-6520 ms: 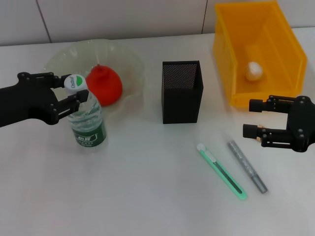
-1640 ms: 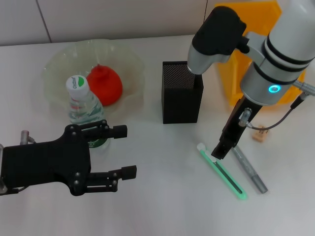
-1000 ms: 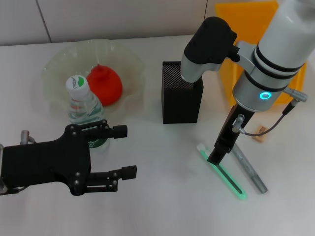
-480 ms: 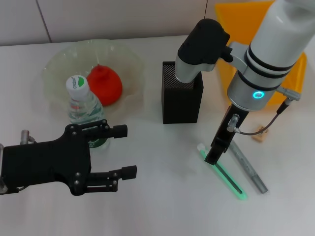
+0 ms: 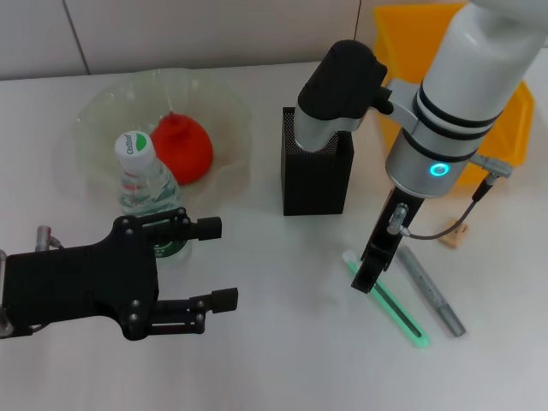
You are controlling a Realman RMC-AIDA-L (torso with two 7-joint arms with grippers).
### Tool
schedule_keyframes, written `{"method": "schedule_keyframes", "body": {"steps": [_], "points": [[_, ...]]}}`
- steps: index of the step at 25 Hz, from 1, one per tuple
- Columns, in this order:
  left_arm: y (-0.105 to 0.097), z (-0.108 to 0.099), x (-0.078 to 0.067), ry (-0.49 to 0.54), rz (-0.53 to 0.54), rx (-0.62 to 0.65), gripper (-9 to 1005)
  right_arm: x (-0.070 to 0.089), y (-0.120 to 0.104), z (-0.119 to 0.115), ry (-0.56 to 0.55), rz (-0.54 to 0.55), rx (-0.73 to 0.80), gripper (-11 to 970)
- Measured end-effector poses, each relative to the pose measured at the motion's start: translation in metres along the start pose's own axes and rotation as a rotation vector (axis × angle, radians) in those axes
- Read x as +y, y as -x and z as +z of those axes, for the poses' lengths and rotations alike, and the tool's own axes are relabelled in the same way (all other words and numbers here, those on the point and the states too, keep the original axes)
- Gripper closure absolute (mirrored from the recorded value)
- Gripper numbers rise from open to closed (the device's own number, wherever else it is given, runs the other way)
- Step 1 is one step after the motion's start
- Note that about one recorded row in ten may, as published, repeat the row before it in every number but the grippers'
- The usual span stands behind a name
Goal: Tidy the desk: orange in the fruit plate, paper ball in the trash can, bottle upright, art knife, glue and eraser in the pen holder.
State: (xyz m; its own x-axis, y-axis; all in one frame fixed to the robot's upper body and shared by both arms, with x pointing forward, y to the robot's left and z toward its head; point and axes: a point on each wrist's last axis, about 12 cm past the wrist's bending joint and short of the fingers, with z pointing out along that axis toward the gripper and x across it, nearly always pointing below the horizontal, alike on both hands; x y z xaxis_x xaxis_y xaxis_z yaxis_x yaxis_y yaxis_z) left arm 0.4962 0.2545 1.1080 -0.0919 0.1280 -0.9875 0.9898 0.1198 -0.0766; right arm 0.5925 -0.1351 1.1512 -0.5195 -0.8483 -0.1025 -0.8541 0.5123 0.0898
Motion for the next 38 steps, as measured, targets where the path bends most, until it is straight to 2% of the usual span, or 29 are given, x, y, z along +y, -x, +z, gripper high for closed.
{"method": "schedule_keyframes", "body": {"steps": [38], "points": [[-0.004,0.002,0.0,-0.011,0.004,0.016,194,-0.003,0.001,0.013,0.007,0.024,0.036,311]]}}
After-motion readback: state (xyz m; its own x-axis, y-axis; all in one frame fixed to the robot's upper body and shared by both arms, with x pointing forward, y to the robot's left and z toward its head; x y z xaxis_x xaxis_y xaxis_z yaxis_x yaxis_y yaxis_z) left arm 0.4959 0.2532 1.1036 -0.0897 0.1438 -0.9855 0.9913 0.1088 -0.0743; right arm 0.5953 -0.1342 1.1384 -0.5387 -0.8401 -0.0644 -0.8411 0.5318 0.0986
